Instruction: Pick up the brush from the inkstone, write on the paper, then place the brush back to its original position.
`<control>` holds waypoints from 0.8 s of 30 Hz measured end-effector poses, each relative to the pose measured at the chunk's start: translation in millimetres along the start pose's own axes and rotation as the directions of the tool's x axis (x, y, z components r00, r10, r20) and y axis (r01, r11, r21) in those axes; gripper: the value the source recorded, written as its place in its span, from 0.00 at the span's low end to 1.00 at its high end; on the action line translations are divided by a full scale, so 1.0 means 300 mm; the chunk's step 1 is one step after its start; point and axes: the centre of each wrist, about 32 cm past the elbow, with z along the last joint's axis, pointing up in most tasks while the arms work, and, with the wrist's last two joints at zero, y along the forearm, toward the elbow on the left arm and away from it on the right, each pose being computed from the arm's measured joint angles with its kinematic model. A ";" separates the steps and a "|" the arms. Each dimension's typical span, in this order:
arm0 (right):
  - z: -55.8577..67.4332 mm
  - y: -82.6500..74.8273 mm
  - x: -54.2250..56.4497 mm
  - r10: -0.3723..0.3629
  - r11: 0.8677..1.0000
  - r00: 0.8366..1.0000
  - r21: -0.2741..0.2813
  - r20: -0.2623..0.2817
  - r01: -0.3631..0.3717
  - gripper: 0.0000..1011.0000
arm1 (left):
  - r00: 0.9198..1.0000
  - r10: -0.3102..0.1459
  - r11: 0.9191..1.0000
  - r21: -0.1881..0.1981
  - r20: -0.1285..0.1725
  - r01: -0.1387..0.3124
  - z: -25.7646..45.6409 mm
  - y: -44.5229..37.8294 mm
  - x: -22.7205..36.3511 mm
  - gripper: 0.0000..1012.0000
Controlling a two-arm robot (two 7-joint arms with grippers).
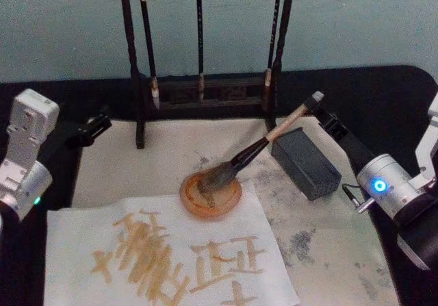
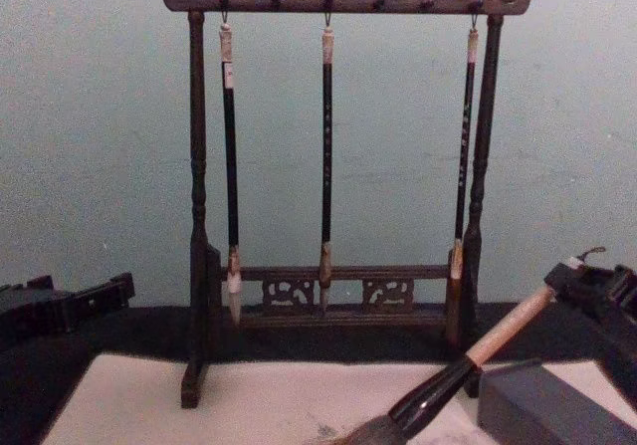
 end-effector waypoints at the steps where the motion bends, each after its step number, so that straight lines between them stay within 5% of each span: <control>1: -0.002 0.002 0.005 -0.006 1.000 1.000 -0.001 -0.006 0.006 0.17 | 1.000 0.000 1.000 0.000 0.000 0.000 0.000 0.000 0.000 0.99; 24: 0.001 -0.009 0.027 -0.101 0.995 0.995 -0.008 -0.020 0.101 0.17 | 1.000 0.000 1.000 0.000 0.000 0.000 0.000 0.000 0.000 0.99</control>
